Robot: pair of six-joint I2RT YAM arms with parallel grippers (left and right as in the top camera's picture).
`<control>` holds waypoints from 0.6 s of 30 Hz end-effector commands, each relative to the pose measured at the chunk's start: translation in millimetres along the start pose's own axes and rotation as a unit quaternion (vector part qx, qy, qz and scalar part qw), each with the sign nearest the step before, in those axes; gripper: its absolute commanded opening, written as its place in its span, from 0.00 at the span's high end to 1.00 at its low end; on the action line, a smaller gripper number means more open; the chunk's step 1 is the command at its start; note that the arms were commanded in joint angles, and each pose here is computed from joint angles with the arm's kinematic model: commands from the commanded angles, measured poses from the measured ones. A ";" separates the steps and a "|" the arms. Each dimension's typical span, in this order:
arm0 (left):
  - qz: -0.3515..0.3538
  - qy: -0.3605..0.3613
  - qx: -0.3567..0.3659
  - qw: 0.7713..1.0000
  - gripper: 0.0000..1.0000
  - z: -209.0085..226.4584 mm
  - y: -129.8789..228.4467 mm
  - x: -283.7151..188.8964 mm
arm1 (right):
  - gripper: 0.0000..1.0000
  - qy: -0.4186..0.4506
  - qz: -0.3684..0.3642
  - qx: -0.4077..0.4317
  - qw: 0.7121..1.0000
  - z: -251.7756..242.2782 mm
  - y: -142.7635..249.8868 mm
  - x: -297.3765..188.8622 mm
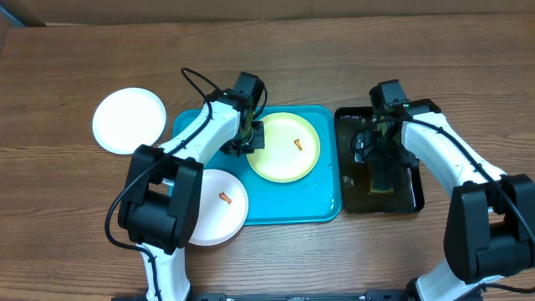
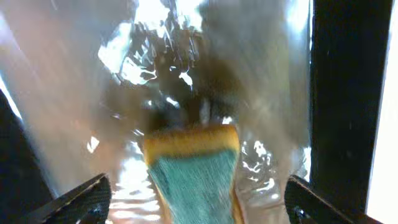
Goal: Clean dirty plates on tray and stack at the side
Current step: 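Lower the right gripper into the basin and grasp the sponge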
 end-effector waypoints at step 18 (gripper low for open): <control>0.024 -0.037 0.006 0.999 0.79 11.7 7.8 5.3 | 0.96 -0.014 0.027 0.000 1.000 -1.5 8.9 -3.4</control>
Point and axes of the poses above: each gripper's point midway between its finger pads, its own x axis out along the fingers, its own z axis along the line the jaws close on, y = z × x, the point moved 8 cm from there along -x, back along the fingers, and after that the axes turned 15 degrees about x, right-handed, at the moved point
